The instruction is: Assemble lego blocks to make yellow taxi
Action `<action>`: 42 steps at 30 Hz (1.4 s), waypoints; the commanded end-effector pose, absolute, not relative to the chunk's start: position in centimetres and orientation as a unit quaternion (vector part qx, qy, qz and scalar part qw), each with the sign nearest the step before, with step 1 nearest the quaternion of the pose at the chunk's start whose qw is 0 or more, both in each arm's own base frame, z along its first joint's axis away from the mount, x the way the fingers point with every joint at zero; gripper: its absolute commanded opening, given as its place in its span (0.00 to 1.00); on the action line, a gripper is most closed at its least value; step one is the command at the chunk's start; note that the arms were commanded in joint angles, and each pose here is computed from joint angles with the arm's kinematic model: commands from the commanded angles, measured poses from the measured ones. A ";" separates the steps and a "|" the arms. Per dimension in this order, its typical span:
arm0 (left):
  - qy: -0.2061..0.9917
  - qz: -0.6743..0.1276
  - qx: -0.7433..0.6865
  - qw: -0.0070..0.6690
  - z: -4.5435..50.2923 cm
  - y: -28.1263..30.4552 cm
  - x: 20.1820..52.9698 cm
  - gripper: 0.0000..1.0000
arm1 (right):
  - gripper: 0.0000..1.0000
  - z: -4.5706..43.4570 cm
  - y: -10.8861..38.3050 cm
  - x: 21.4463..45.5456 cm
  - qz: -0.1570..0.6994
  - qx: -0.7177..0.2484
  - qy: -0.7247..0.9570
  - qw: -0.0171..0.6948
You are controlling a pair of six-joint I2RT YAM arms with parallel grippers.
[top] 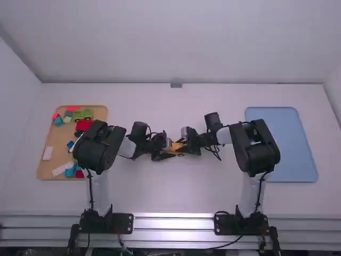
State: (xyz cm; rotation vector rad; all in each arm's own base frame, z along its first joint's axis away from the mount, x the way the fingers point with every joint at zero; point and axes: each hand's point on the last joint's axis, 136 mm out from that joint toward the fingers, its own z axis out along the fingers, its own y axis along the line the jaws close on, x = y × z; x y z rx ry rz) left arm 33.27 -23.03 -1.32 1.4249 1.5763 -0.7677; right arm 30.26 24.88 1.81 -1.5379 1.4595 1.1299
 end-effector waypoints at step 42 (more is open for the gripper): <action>0.630 -0.328 0.569 0.415 -1.5 -23.6 33.1 0.47 | 0.15 -1.8 23.2 30.2 0.404 -0.562 0.632 0.348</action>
